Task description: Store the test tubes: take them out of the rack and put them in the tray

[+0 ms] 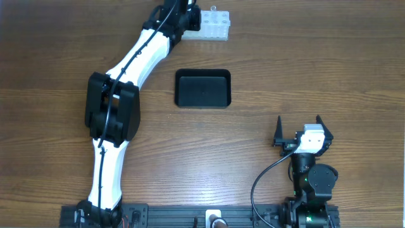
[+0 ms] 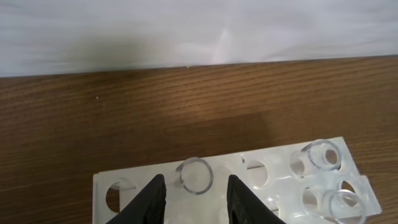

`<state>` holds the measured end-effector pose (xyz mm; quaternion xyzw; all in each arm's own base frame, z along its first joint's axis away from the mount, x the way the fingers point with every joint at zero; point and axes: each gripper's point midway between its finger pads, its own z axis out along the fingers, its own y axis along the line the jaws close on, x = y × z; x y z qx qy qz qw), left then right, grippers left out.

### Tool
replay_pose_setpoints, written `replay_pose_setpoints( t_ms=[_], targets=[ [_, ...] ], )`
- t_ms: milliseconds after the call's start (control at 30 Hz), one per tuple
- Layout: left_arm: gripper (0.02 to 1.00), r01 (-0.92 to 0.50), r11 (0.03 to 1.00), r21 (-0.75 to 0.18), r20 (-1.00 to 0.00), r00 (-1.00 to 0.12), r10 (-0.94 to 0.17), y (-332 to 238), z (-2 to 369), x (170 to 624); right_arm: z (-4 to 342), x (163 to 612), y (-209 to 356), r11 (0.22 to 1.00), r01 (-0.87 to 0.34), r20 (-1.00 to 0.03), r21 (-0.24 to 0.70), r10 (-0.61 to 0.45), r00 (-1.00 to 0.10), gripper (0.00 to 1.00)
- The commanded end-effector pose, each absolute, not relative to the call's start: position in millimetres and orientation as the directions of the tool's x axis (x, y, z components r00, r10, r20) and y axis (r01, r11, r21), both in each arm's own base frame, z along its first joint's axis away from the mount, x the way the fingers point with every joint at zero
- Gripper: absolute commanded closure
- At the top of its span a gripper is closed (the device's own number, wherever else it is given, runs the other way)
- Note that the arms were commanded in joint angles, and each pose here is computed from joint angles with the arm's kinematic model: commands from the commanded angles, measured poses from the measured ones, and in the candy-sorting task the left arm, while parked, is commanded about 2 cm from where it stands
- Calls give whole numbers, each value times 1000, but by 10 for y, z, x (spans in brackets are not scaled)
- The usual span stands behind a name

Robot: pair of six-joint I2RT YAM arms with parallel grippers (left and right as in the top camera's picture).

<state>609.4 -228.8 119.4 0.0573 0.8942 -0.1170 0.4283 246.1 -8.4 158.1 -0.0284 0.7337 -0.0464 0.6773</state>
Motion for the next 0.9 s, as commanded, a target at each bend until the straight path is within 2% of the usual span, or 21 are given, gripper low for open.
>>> replay_pose_setpoints(
  t_ms=[33, 200, 300, 433, 633, 900],
  targets=[
    [720, 206, 968, -146, -784, -621, 14, -2326, 1224, 6101, 1565, 2461, -48, 995, 4, -992, -103, -103, -76, 9],
    [717, 209, 967, -145, -781, -624, 17, -2344, 1215, 6086, 1565, 2461, -48, 995, 4, -992, -103, -103, -76, 7],
    [770, 209, 967, -145, -781, -624, 18, -2349, 1215, 6084, 1565, 2461, -48, 995, 4, -992, -103, -103, -76, 9],
    [779, 210, 967, -145, -781, -624, 18, -2354, 1214, 6082, 1565, 2461, -48, 995, 4, -992, -103, -103, -76, 7],
    [877, 210, 967, -145, -780, -625, 18, -2353, 1211, 6081, 1565, 2461, -48, 995, 4, -992, -103, -103, -76, 7],
    [884, 210, 967, -145, -781, -624, 18, -2354, 1214, 6082, 1565, 2461, -48, 995, 4, -992, -103, -103, -76, 9]
  ],
)
